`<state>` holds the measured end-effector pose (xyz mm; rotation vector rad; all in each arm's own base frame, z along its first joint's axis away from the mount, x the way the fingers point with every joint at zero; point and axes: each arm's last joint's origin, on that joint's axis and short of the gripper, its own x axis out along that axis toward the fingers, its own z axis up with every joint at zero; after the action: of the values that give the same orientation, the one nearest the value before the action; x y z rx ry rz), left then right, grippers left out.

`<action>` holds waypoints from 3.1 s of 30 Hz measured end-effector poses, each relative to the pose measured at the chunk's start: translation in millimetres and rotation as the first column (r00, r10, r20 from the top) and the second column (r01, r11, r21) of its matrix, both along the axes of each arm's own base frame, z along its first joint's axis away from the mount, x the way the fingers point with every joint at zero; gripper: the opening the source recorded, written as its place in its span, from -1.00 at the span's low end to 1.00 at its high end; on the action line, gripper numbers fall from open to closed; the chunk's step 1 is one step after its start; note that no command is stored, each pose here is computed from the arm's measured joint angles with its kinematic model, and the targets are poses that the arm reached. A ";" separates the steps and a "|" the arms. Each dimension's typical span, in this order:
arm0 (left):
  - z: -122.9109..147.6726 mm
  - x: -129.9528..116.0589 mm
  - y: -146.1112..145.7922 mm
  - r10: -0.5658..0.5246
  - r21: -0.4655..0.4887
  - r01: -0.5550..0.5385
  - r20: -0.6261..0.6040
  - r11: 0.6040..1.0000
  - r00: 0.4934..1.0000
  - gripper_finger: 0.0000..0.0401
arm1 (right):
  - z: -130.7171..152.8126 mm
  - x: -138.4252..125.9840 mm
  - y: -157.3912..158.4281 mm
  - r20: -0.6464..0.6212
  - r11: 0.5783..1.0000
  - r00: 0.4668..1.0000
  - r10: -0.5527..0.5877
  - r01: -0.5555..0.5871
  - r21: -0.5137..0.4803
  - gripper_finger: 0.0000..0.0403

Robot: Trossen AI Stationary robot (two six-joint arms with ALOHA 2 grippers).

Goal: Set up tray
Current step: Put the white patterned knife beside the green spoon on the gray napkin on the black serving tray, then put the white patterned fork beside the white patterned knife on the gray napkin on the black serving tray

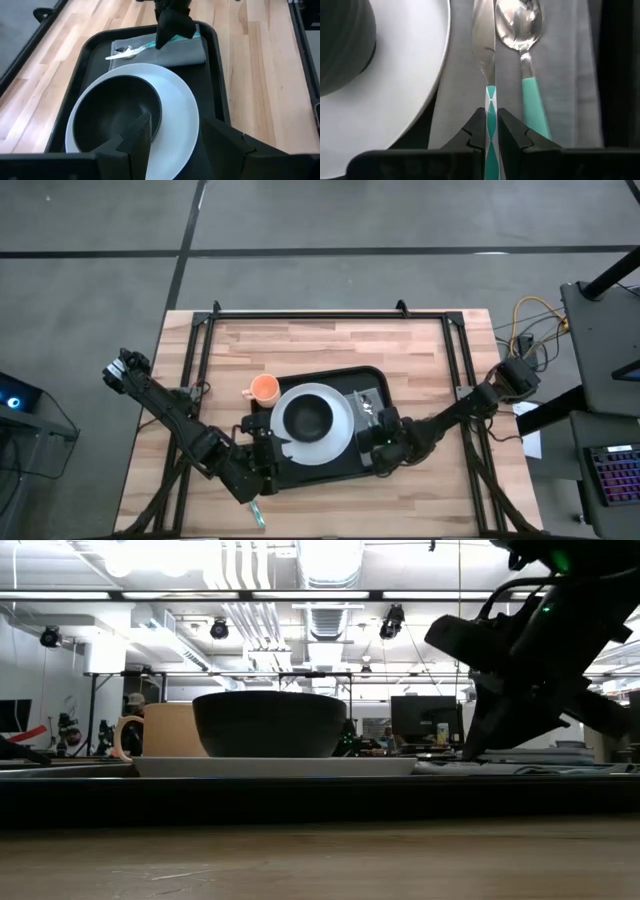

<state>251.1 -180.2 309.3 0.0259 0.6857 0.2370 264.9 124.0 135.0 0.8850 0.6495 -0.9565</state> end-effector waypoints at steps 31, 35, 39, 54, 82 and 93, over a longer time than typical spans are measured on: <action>0.2 -5.5 -3.7 -0.028 -0.015 0.027 -0.020 1.000 0.999 -0.24 | -10.2 3.4 9.1 -0.125 0.999 0.992 -0.029 0.023 -0.049 -0.80; 0.2 -5.6 -3.7 -0.027 -0.015 0.027 -0.021 1.000 0.999 -0.24 | -10.0 3.7 9.3 -0.122 0.999 0.992 -0.029 0.024 -0.046 -0.67; -0.1 -5.9 -3.4 -0.016 -0.026 0.015 -0.021 1.000 1.000 -0.24 | -9.8 4.0 9.4 -0.122 0.999 0.992 -0.026 0.020 -0.046 -0.59; -55.6 -62.5 -13.5 0.421 -0.302 -0.474 -0.225 0.827 0.879 -0.24 | 56.7 11.5 10.3 -0.206 0.865 0.918 0.338 -0.389 -0.316 -0.51; -128.6 -97.3 -57.7 0.547 -0.693 -0.662 -0.449 0.286 0.707 -0.28 | 80.1 -17.8 -6.4 -0.486 0.630 0.714 0.505 -0.689 -0.357 -0.20; -132.5 -103.2 -76.2 0.460 -0.734 -0.620 -0.466 0.276 0.756 -0.28 | 82.4 -20.4 -7.7 -0.491 0.619 0.700 0.518 -0.703 -0.349 -0.21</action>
<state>147.9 -256.4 176.9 -1.2530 0.9057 0.5434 244.5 116.3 217.5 -0.0429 0.8702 -0.5801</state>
